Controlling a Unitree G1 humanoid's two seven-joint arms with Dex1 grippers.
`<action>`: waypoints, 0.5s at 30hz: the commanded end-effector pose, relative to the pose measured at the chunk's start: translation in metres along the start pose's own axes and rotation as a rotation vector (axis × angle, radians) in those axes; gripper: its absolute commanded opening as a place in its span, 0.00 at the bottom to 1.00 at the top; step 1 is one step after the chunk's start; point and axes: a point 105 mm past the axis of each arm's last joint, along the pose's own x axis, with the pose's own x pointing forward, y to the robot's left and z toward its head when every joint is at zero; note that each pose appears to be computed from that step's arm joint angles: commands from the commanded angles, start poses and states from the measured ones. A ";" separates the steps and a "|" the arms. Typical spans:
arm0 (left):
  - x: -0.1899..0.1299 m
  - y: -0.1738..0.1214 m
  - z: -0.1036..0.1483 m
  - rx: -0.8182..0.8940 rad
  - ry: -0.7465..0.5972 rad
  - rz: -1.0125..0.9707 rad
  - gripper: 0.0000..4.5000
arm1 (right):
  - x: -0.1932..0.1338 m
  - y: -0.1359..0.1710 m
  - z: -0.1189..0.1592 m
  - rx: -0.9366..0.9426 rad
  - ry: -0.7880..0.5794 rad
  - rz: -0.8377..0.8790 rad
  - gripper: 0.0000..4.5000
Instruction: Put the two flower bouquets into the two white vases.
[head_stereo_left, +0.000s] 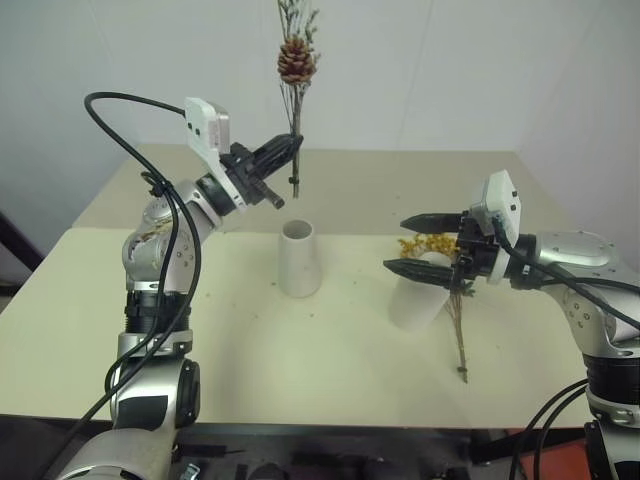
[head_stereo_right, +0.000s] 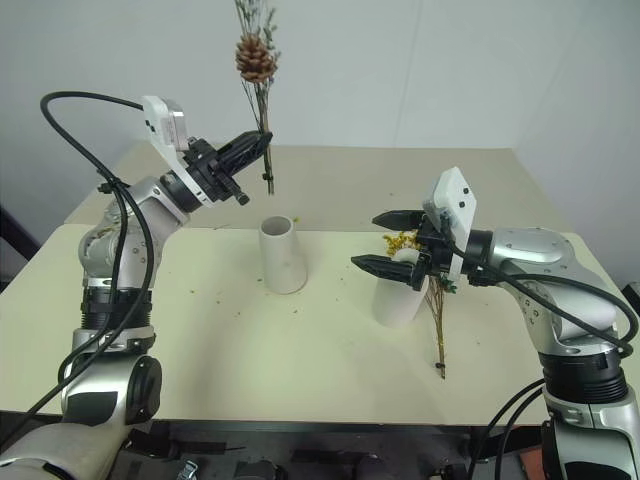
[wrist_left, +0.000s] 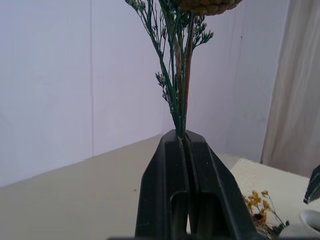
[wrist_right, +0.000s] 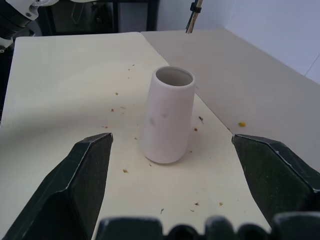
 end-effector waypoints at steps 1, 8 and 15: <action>-0.004 -0.007 0.000 0.039 -0.006 -0.019 0.01 | -0.006 0.000 0.013 -0.038 -0.040 -0.022 1.00; -0.009 -0.004 -0.022 0.031 0.006 0.036 0.01 | -0.006 -0.001 0.015 -0.033 -0.043 -0.022 1.00; -0.008 -0.008 -0.039 0.039 0.029 0.042 0.01 | -0.008 -0.006 0.019 -0.043 -0.043 -0.030 1.00</action>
